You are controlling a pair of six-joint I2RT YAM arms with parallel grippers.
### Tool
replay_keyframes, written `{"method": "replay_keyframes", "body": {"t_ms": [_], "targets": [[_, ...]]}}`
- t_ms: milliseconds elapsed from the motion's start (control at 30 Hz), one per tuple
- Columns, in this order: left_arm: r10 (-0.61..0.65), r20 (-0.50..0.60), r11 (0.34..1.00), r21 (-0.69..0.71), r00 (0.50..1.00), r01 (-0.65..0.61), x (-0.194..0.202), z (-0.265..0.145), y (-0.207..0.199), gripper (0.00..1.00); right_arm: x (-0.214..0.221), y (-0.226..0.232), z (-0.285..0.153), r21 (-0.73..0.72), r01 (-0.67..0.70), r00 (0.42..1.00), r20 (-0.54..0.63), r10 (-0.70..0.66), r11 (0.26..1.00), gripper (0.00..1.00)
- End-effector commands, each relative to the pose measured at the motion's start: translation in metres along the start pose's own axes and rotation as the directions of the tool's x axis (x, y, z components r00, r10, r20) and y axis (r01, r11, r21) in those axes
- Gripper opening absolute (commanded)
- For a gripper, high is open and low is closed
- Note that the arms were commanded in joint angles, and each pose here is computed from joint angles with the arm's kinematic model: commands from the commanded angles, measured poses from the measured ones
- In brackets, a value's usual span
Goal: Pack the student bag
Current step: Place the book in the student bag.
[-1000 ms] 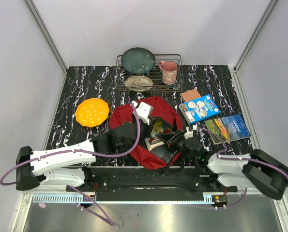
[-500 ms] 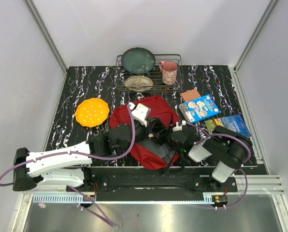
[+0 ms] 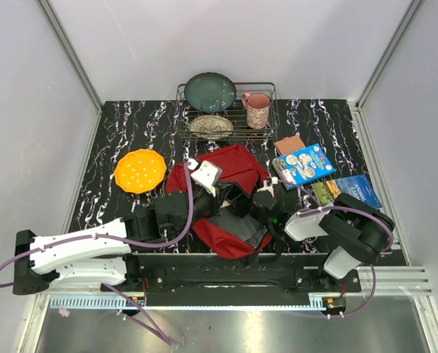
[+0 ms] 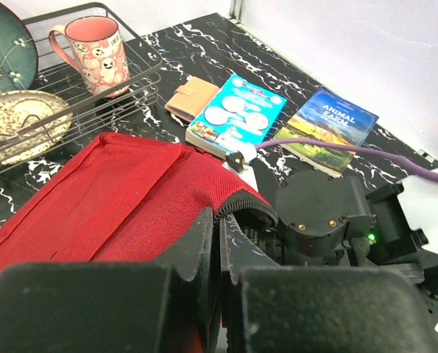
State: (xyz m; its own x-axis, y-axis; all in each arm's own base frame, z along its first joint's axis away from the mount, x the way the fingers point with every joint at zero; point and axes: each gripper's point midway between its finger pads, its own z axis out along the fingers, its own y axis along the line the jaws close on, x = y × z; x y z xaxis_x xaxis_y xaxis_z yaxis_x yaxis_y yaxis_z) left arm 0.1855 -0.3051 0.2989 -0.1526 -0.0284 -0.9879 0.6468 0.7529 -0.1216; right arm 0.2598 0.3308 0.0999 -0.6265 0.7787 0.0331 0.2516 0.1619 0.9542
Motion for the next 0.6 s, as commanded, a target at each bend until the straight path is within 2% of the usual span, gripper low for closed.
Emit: {"method": "replay_keyframes", "body": {"t_ms": [0,167,467,533,567], "targets": [[-0.083,0.125,0.991,0.114,0.989,0.069,-0.042,-0.008,-0.021,0.00,-0.009,0.023,0.007,-0.050,0.044,0.998,0.048,-0.041,0.998,0.38],[-0.077,0.111,0.992,0.111,0.991,0.065,-0.036,-0.008,-0.021,0.00,-0.001,0.006,0.019,-0.026,0.024,1.000,-0.002,-0.024,0.999,0.40],[-0.095,0.113,0.992,0.099,0.989,0.084,-0.032,-0.015,-0.013,0.00,-0.007,-0.005,0.035,-0.060,-0.016,1.000,0.008,0.016,0.998,0.40],[-0.097,0.116,0.993,0.078,0.988,0.089,-0.031,-0.015,-0.009,0.00,-0.004,0.001,0.034,-0.097,0.028,1.000,-0.010,-0.029,0.995,0.42],[-0.094,0.112,0.994,0.072,0.989,0.086,-0.030,-0.015,-0.007,0.00,-0.002,0.007,0.032,-0.112,0.040,0.999,-0.017,-0.042,0.993,0.48]]}}
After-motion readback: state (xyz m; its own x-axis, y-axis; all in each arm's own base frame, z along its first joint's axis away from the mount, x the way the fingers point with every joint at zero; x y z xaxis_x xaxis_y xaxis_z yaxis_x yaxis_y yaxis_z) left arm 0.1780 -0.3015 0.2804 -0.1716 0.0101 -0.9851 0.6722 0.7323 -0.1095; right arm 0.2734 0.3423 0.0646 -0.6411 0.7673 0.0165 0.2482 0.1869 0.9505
